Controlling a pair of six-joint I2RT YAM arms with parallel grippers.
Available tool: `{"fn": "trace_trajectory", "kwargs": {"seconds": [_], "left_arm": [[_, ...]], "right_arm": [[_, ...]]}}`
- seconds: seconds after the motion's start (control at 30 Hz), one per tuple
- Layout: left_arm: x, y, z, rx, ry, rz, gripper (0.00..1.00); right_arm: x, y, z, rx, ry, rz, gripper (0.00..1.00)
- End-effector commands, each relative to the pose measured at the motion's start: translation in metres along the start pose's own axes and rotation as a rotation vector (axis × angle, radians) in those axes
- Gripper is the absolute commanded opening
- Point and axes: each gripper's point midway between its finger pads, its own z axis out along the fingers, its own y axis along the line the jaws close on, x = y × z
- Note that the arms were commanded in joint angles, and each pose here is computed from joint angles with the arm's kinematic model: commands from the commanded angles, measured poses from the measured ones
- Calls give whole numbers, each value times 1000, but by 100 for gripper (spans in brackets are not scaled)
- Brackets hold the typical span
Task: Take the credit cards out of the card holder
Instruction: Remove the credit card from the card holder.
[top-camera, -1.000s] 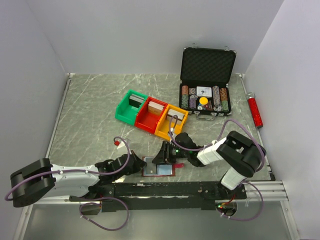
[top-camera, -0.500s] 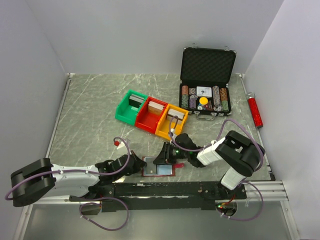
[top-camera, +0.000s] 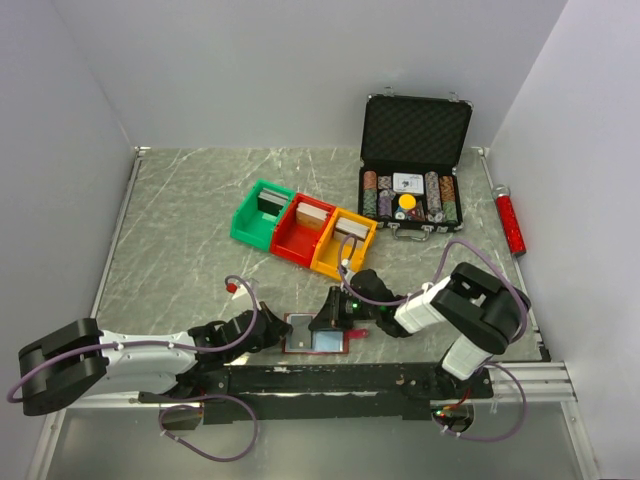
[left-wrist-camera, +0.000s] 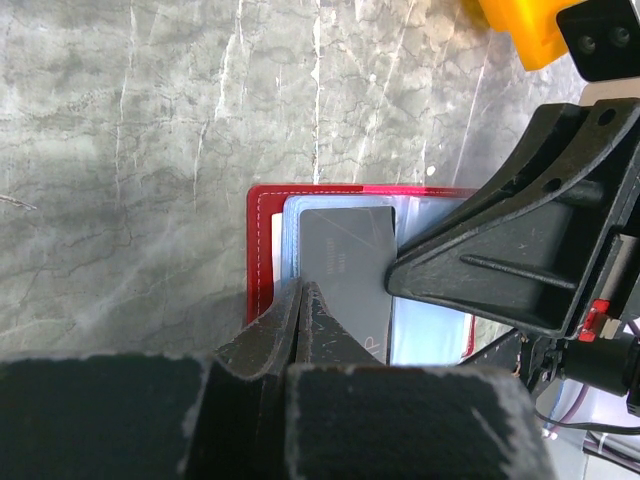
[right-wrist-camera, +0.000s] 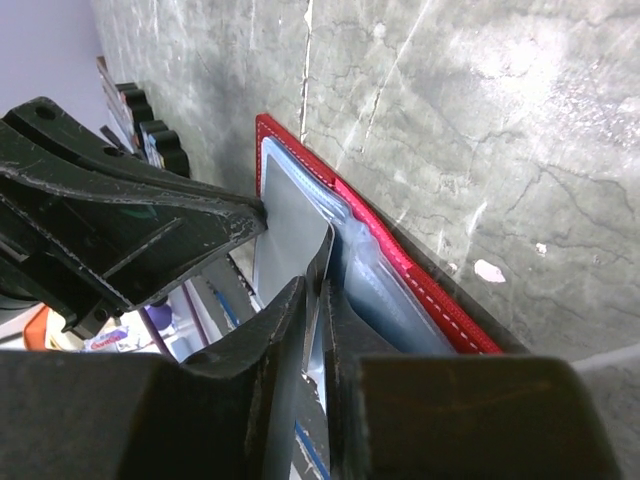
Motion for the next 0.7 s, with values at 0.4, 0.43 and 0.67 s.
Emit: {"fn": "trace_trajectory", "kwargs": {"seconds": [0.4, 0.43, 0.67], "left_arm": [[33, 49, -10, -146, 141, 66, 1], [33, 49, -10, -146, 141, 65, 1], [32, 49, -10, -148, 138, 59, 1]], "right_arm": [[7, 48, -8, -151, 16, -105, 3], [6, 48, -8, -151, 14, -105, 1], [7, 46, -10, -144, 16, -105, 0]]}}
